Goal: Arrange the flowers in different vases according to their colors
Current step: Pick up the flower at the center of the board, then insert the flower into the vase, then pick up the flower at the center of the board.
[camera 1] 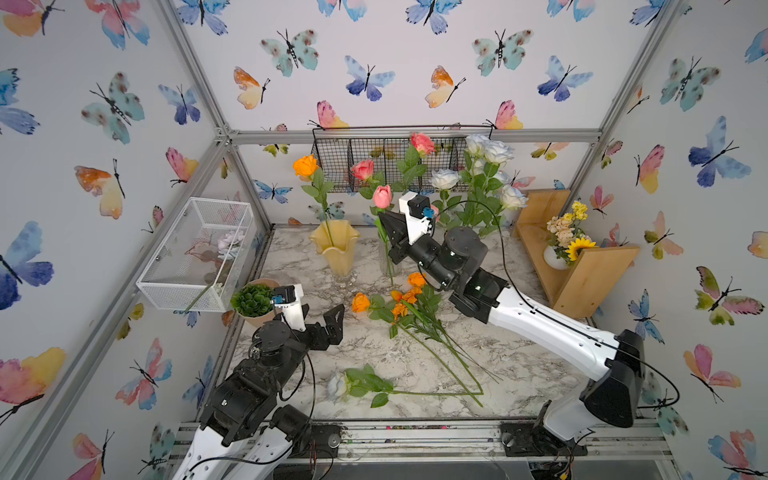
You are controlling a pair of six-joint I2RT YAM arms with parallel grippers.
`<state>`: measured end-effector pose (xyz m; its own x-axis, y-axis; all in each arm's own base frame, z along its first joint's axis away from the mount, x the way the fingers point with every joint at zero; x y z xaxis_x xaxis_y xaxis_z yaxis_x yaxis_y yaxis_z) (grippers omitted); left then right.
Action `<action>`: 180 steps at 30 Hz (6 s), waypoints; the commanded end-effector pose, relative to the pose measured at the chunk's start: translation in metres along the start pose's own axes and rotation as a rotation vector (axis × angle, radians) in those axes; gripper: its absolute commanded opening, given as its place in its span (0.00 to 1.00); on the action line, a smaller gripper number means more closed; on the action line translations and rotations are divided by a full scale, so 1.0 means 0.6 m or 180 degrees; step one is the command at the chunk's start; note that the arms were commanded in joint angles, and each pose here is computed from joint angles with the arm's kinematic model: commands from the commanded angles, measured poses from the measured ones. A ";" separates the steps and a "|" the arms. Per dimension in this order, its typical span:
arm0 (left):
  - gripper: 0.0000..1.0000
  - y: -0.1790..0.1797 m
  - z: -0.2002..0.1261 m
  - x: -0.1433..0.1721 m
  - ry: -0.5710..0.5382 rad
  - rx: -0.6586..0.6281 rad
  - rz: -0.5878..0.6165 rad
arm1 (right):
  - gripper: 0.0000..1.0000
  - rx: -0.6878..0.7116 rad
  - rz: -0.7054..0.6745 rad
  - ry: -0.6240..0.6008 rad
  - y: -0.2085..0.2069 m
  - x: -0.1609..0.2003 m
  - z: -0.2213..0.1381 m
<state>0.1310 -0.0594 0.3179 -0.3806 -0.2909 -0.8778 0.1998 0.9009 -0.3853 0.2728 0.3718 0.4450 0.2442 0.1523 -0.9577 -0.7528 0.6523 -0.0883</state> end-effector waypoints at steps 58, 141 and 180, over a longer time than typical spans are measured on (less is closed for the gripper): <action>0.99 0.015 0.006 -0.004 -0.0069 -0.0107 -0.0037 | 0.82 0.1124 -0.0142 -0.0061 -0.168 0.011 0.112; 0.99 0.007 0.028 0.001 0.0147 -0.0014 0.0018 | 0.71 -0.0767 0.1326 0.3061 -0.017 0.033 -0.285; 0.99 0.033 -0.026 -0.015 -0.0395 -0.0413 -0.0166 | 0.55 -0.1757 -0.0485 0.4564 0.236 0.430 -0.339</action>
<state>0.1223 -0.0349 0.3234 -0.2696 -0.3688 -0.8895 0.0814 0.9117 -0.4027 0.1069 0.3459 0.1283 -0.2170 -0.9158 -0.3380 -0.9751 0.2197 0.0306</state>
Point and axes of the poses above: each gripper's point midway between its finger pads, its own z axis out along the fingers, its own y axis along the line the jaws close on, x = y × z, the point moved 9 cm from there along -z, back along the fingers, and after that the axes turned 3 degrees about -z, right-handed, at the moved point
